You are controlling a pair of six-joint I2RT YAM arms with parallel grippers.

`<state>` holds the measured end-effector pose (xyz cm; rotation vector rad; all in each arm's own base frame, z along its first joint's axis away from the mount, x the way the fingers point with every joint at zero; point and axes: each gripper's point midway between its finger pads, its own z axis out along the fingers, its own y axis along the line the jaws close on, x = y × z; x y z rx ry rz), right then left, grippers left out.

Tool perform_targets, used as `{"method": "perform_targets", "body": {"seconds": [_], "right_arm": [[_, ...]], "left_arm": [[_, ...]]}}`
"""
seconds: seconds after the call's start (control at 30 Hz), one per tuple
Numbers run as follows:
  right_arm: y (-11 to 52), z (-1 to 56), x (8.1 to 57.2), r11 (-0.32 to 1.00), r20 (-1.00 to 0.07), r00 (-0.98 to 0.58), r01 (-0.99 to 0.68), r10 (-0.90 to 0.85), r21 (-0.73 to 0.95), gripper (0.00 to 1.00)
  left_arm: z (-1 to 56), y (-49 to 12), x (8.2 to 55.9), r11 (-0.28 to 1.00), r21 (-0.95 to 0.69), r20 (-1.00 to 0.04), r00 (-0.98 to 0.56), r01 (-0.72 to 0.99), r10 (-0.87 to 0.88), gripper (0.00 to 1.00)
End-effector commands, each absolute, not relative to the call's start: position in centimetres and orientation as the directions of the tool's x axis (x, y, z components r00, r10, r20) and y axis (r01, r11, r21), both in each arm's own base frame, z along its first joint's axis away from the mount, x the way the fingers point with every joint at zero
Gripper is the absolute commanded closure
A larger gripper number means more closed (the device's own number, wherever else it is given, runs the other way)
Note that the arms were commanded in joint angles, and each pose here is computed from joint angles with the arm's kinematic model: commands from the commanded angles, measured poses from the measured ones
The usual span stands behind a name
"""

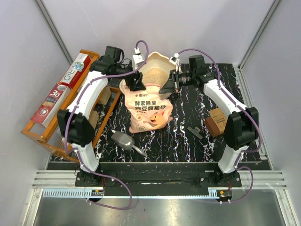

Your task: Fill the litter box with clean litter

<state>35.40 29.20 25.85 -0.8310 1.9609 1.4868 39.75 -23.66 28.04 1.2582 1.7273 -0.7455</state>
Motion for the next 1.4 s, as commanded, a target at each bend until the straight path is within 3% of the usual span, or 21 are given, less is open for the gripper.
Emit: {"method": "perform_targets", "body": {"seconds": [0.0, 0.13, 0.23, 0.27, 0.3, 0.33, 0.43, 0.47, 0.5, 0.53, 0.57, 0.63, 0.7, 1.03, 1.37], "right_arm": [[28.9, 29.2, 34.3, 0.181, -0.802, -0.581, -0.811, -0.14, 0.556, 1.0], [28.7, 28.9, 34.5, 0.202, -0.81, -0.568, -0.819, -0.146, 0.538, 1.0], [28.6, 28.8, 34.7, 0.225, -0.805, -0.575, -0.812, -0.144, 0.539, 1.0], [28.3, 28.8, 34.9, 0.24, -0.802, -0.58, -0.806, -0.142, 0.541, 0.97], [28.1, 28.9, 35.2, 0.269, -0.805, -0.578, -0.804, -0.138, 0.531, 0.92], [27.7, 28.7, 35.3, 0.305, -0.793, -0.592, -0.789, -0.144, 0.533, 0.71], [25.1, 28.4, 37.4, 0.52, -0.822, -0.539, -0.764, -0.186, 0.383, 0.5], [23.5, 27.9, 38.7, 0.629, -0.821, -0.535, -0.712, -0.199, 0.312, 0.4], [22.6, 27.4, 38.8, 0.658, -0.813, -0.532, -0.703, -0.235, 0.27, 0.36], [21.9, 27.2, 38.0, 0.676, -0.775, -0.572, -0.686, -0.269, 0.271, 0.35], [21.5, 26.4, 37.8, 0.687, -0.744, -0.6, -0.674, -0.295, 0.271, 0.33], [21.1, 26.1, 36.6, 0.679, -0.702, -0.632, -0.674, -0.328, 0.29, 0.31], [21.4, 26.2, 35.9, 0.674, -0.69, -0.652, -0.665, -0.314, 0.322, 0.29], [25.1, 26.0, 34.1, 0.614, -0.687, -0.639, -0.708, -0.347, 0.349, 0.23], [25.8, 22.6, 34.9, 0.691, -0.624, -0.678, -0.663, -0.389, 0.289, 0.21]], "left_arm": [[28.0, -24.8, 36.2, 0.144, -0.154, -0.875, -0.203, 0.977, 0.44, 0.31], [27.3, -25.4, 34.7, 0.089, -0.253, -0.862, -0.267, 0.963, 0.432, 0.45], [26.8, -25.7, 33.8, 0.07, -0.277, -0.856, -0.279, 0.958, 0.435, 0.7], [26.8, -25.7, 33.6, 0.073, -0.286, -0.851, -0.289, 0.955, 0.438, 0.9], [26.7, -25.7, 33.5, 0.077, -0.299, -0.846, -0.302, 0.951, 0.439, 0.97], [27.5, -25.6, 33.1, 0.091, -0.308, -0.847, -0.317, 0.947, 0.427, 1.0], [29.6, -25.4, 32.7, 0.164, -0.238, -0.884, -0.284, 0.957, 0.371, 1.0], [27.7, -25.0, 32.0, 0.193, -0.261, -0.873, -0.316, 0.946, 0.37, 1.0], [30.5, -24.4, 30.9, 0.223, -0.164, -0.915, -0.233, 0.961, 0.33, 1.0], [32.4, -24.3, 32.8, 0.312, -0.062, -0.951, -0.151, 0.948, 0.269, 1.0], [30.1, -23.8, 32.3, 0.352, -0.075, -0.95, -0.174, 0.933, 0.258, 1.0], [34.2, -22.9, 32.0, 0.446, 0.094, -0.985, 0.018, 0.89, 0.171, 1.0], [32.8, -22.9, 30.4, 0.457, 0.122, -0.984, 0.049, 0.881, 0.169, 1.0], [32.0, -25.3, 28.4, 0.432, 0.081, -0.988, 0.013, 0.898, 0.157, 1.0], [33.0, -25.3, 28.3, 0.441, 0.098, -0.989, 0.037, 0.892, 0.145, 1.0]]}}
